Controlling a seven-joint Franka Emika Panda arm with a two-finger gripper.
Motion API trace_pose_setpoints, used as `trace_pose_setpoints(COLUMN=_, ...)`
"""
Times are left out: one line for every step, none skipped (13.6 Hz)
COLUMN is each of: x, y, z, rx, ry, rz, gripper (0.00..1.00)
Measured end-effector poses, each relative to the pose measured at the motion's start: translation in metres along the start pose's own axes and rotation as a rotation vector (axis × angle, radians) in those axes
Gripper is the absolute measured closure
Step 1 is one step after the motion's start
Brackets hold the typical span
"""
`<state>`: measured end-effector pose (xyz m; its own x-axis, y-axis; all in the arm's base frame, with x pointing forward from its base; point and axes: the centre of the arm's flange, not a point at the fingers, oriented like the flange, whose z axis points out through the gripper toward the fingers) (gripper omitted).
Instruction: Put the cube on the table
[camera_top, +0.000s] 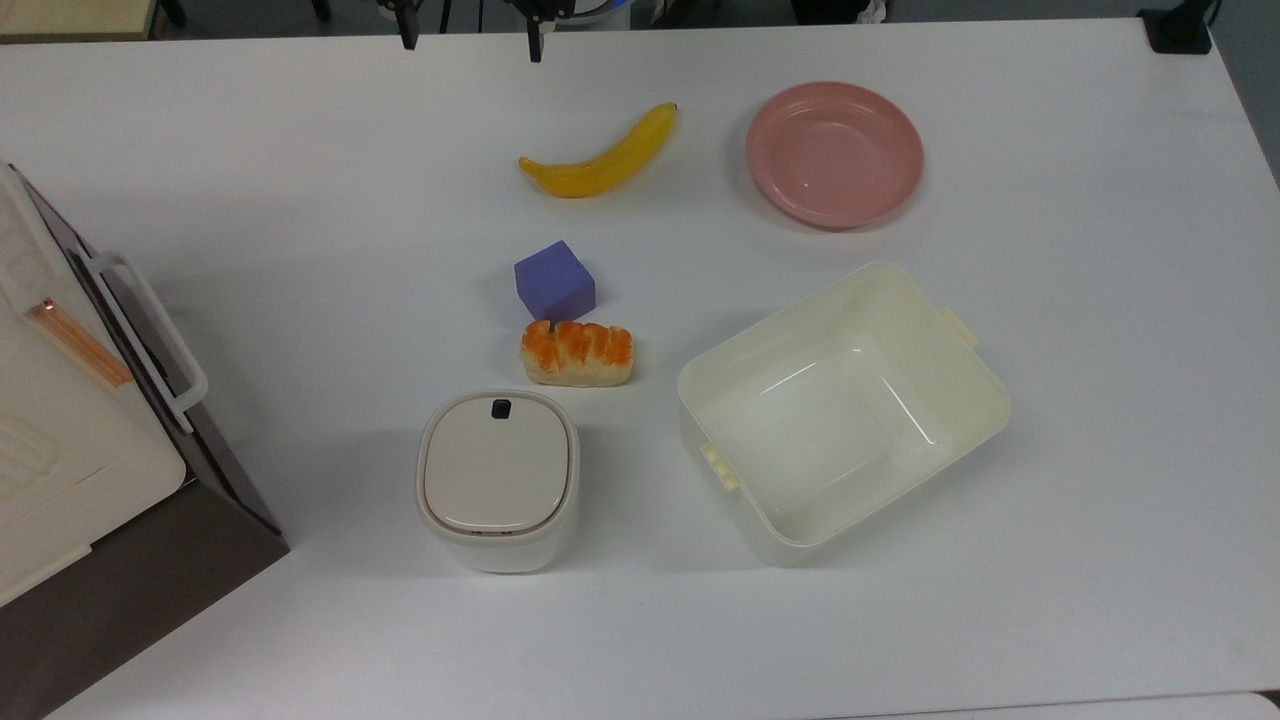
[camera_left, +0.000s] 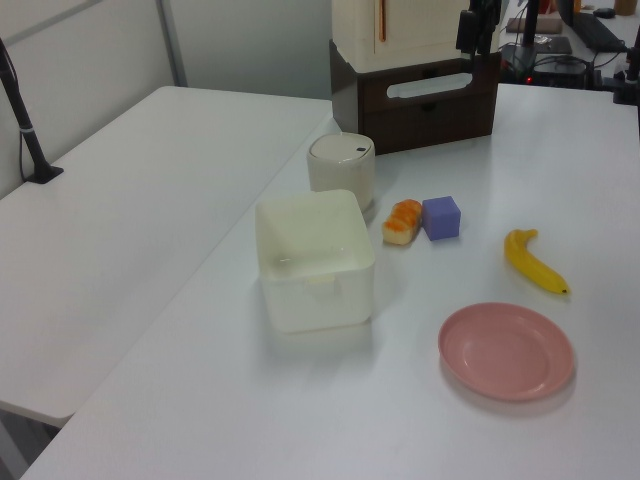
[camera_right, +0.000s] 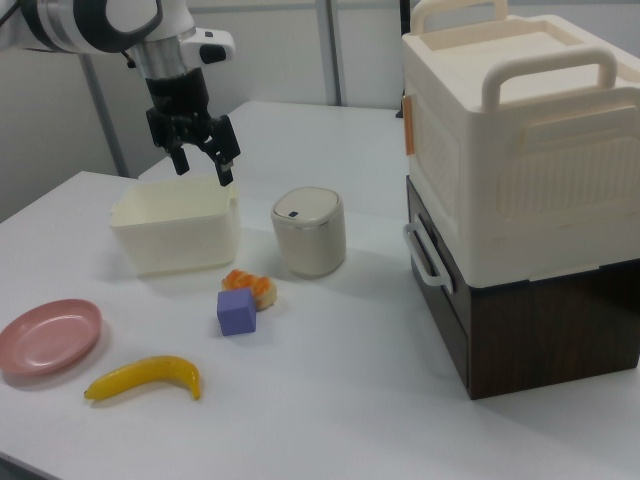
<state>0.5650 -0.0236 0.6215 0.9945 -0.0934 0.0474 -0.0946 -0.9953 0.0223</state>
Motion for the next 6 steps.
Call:
trace_pose_setpoints(x=-0.0011, y=-0.0008, z=0.0008, rx=0.0, ry=-0.009, rz=-0.002, gripper=0.0)
trace_pose_setpoints(x=-0.0017, y=-0.0023, z=0.0009, rx=0.0, ry=-0.013, rz=-0.004, gripper=0.0)
trace_pose_setpoints(x=-0.002, y=-0.0039, z=0.0006, rx=0.0, ry=-0.013, rz=-0.007, gripper=0.0)
trace_pose_setpoints(x=-0.0022, y=-0.0057, z=0.0002, rx=0.0, ry=-0.012, rz=-0.011, gripper=0.0)
trace_pose_setpoints(x=-0.0026, y=-0.0074, z=-0.0003, rx=0.001, ry=-0.011, rz=-0.014, gripper=0.0)
trace_pose_setpoints(x=-0.0028, y=-0.0082, z=-0.0006, rx=0.001, ry=-0.011, rz=-0.015, gripper=0.0)
